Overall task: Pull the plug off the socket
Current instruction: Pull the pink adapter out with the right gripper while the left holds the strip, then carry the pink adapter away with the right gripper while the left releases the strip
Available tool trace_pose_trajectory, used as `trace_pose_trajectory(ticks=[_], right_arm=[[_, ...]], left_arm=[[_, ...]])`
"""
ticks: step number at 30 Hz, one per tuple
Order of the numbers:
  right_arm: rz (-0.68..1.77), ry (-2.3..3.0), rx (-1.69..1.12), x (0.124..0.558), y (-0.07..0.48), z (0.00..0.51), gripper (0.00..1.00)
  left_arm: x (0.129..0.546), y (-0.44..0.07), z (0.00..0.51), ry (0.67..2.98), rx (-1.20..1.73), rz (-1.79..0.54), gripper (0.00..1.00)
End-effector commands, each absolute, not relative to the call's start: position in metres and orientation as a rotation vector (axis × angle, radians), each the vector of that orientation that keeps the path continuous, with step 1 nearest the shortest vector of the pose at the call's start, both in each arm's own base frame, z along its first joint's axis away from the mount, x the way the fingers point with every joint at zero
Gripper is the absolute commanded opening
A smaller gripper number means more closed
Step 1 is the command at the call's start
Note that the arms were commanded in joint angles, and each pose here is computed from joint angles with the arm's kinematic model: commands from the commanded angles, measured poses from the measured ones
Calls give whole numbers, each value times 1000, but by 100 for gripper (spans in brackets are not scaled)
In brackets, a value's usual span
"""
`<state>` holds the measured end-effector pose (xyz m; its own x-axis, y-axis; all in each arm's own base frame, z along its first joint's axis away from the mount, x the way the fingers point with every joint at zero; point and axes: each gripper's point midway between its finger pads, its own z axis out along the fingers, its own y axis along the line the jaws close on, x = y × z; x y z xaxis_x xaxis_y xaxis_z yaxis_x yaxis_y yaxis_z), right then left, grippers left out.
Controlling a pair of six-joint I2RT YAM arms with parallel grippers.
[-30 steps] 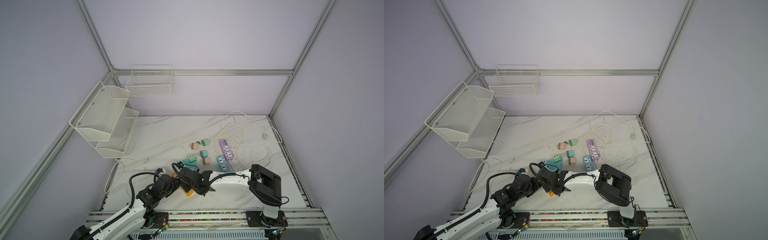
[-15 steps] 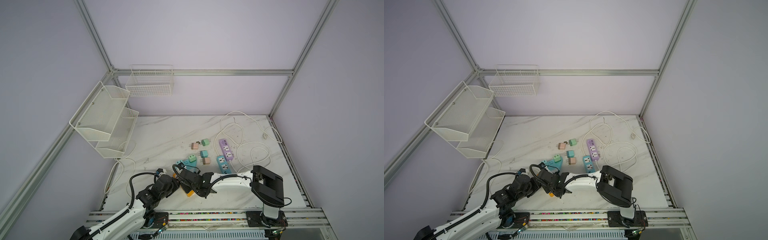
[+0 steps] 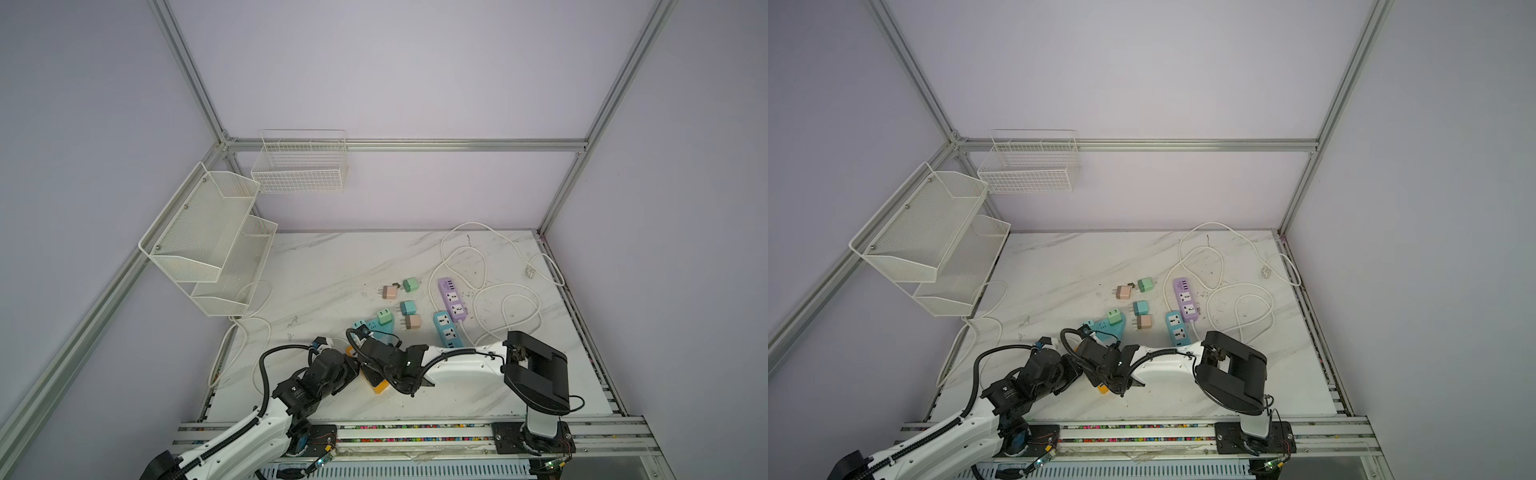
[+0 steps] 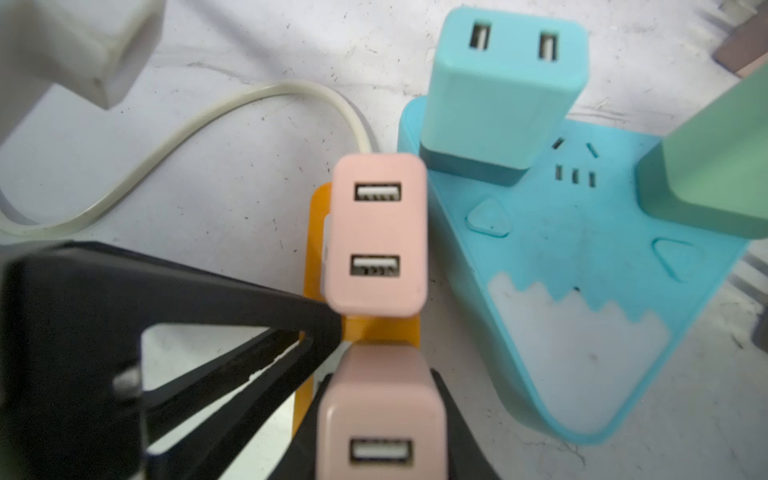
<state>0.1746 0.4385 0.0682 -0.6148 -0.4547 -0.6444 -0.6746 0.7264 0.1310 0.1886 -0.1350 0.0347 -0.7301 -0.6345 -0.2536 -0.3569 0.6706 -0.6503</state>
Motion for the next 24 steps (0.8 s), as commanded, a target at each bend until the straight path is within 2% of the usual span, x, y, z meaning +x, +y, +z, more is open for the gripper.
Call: trace_pose_trajectory(ticks=[1,13,24], right_arm=[[612,2312,-828,163,438,102,17],[716,2288,-691,171,415,144,17],[937,2346,-378,189,368,161,17]], left_arm=[[142,-100,-23,2661,-815,-520,23],[155,-113,0,2635,-743,-586,23],[184,-135,91,2546,-486,-657,27]])
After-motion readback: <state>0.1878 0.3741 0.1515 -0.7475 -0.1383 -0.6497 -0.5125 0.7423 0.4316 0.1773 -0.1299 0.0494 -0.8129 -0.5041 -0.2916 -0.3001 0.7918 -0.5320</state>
